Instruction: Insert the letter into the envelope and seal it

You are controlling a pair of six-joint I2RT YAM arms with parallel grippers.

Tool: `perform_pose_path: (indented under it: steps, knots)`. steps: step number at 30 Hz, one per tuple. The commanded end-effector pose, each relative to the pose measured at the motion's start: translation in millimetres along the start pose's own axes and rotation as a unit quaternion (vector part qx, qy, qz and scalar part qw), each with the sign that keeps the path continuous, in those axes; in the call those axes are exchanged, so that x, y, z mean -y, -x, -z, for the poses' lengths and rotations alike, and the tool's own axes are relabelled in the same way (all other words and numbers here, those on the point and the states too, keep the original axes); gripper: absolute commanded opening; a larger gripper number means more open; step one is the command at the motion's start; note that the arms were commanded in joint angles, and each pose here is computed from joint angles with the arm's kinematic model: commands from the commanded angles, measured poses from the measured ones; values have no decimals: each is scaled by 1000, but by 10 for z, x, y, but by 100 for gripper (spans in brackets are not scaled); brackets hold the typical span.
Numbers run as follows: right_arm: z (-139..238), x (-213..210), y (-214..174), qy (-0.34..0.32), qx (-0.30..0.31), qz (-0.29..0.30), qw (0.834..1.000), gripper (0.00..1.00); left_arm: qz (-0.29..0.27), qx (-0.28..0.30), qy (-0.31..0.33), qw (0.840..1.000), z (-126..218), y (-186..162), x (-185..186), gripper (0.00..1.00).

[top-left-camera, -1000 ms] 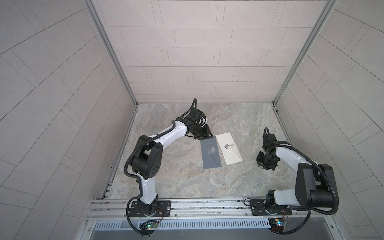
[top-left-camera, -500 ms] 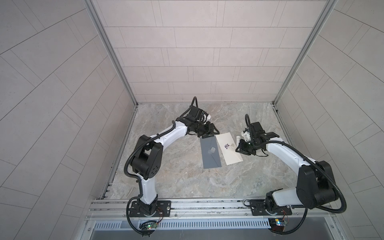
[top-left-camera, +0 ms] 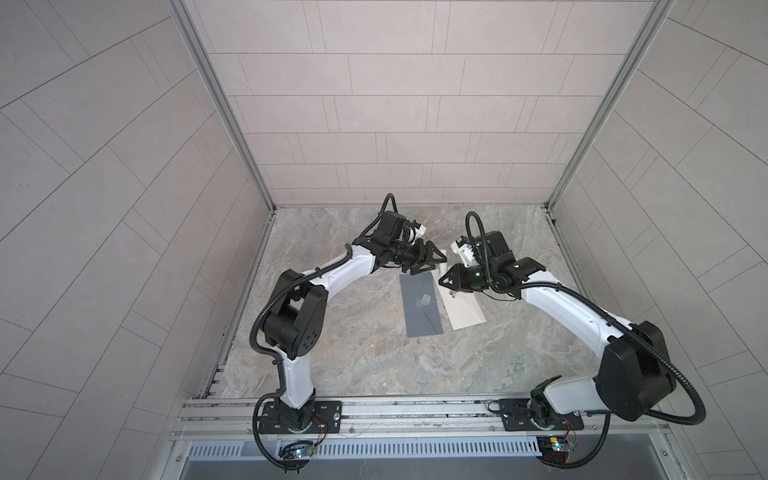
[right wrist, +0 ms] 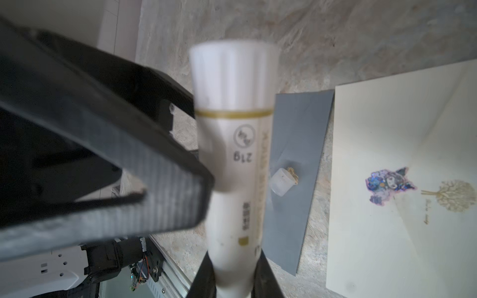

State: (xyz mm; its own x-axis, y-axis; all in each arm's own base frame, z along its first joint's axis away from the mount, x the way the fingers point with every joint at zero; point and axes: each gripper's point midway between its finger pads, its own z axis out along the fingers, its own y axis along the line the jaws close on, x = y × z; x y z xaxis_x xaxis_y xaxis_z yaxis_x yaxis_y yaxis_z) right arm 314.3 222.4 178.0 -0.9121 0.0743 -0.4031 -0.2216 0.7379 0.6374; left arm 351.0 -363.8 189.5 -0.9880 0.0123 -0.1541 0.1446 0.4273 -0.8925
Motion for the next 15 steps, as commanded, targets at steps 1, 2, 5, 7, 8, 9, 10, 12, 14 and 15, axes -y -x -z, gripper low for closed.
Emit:
perform_pose_path:
  steps: [1,2,5,7,8,9,10,12,14,15]
  knots:
    - [-20,-148,216,17,33,4,999,0,-4,-4,-11,1000,-18,-39,58,62]
    - [-25,-183,245,22,38,5,999,0,-6,-3,-14,1000,-19,-34,77,61]
    - [-71,-246,281,25,44,6,999,0,-7,0,-21,1000,-22,-13,121,54]
    - [-95,-270,287,24,47,8,999,0,-4,0,-22,1000,-31,-9,118,44]
    - [-102,-262,290,22,49,6,999,0,-2,-1,-21,1000,-34,-14,113,38]
    - [-106,-261,292,21,52,5,998,0,0,-1,-18,1000,-35,-23,100,31]
    - [-97,-256,297,20,56,6,998,0,0,-2,-17,1000,-33,-33,91,26]
    - [-79,-197,292,3,59,5,998,0,-6,0,-9,1000,0,-48,69,17]
    - [-34,-107,268,-22,58,5,998,5,-26,0,13,1000,58,-88,32,14]
    - [-10,-39,249,-35,54,0,998,18,-46,0,34,998,110,-118,5,11]
